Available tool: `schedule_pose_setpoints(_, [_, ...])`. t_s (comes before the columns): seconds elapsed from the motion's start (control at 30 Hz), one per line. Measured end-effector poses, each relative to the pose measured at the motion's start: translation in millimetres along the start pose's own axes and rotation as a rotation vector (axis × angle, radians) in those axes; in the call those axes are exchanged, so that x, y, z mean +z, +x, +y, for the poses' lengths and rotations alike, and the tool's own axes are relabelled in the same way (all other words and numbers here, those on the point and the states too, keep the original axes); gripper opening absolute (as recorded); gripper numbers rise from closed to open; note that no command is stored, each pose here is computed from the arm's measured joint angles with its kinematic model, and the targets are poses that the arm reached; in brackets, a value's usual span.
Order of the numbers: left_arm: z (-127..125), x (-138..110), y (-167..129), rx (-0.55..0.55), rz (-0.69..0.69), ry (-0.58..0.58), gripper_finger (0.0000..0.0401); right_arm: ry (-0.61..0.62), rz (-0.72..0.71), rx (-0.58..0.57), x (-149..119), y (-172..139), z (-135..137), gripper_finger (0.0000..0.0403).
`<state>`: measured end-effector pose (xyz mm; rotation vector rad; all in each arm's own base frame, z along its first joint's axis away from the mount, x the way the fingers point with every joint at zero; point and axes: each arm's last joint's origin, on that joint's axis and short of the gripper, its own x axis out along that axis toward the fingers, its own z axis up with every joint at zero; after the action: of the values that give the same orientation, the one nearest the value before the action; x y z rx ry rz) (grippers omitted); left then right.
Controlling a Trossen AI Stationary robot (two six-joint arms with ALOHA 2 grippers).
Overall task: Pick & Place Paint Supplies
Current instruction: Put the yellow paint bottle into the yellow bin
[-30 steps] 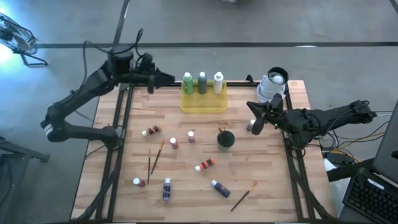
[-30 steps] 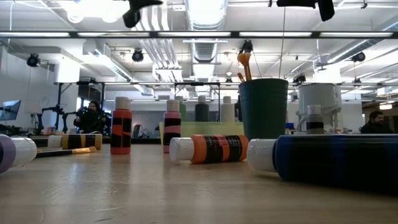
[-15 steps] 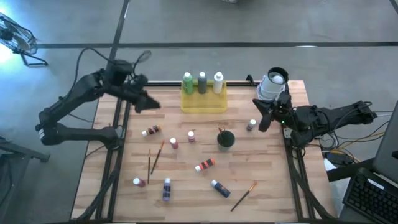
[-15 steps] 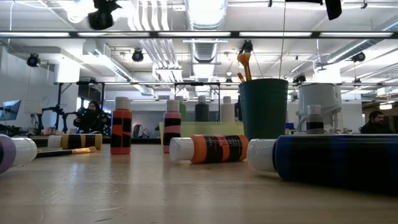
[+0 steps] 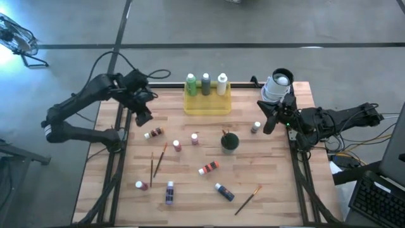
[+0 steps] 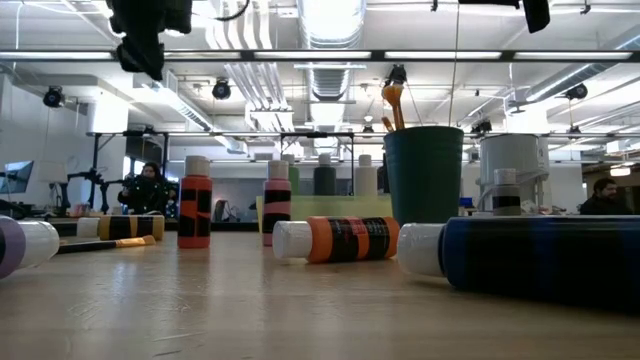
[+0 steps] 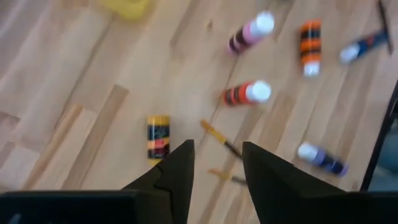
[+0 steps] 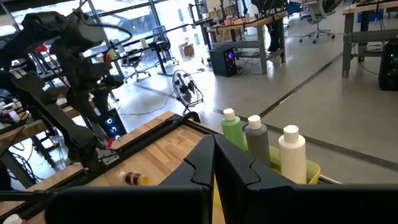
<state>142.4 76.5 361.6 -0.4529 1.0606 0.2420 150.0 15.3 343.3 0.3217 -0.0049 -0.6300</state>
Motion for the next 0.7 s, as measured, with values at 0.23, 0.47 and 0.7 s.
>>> schedule_pose_setpoints(0.23, [5.6,4.2,27.8,0.008,0.161,0.042,0.0167,0.0,0.0,0.0,0.0,0.0,0.0,0.0009])
schedule_pose_setpoints(0.47, [20.0,-4.9,67.1,0.165,0.338,0.048,0.0196,0.001,-0.001,0.0,0.1,0.0,0.0,0.0009])
schedule_pose_setpoints(0.7, [27.6,-18.2,98.9,0.163,0.355,0.01,0.0202,0.002,-0.004,-0.006,0.3,0.0,-0.1,0.0009])
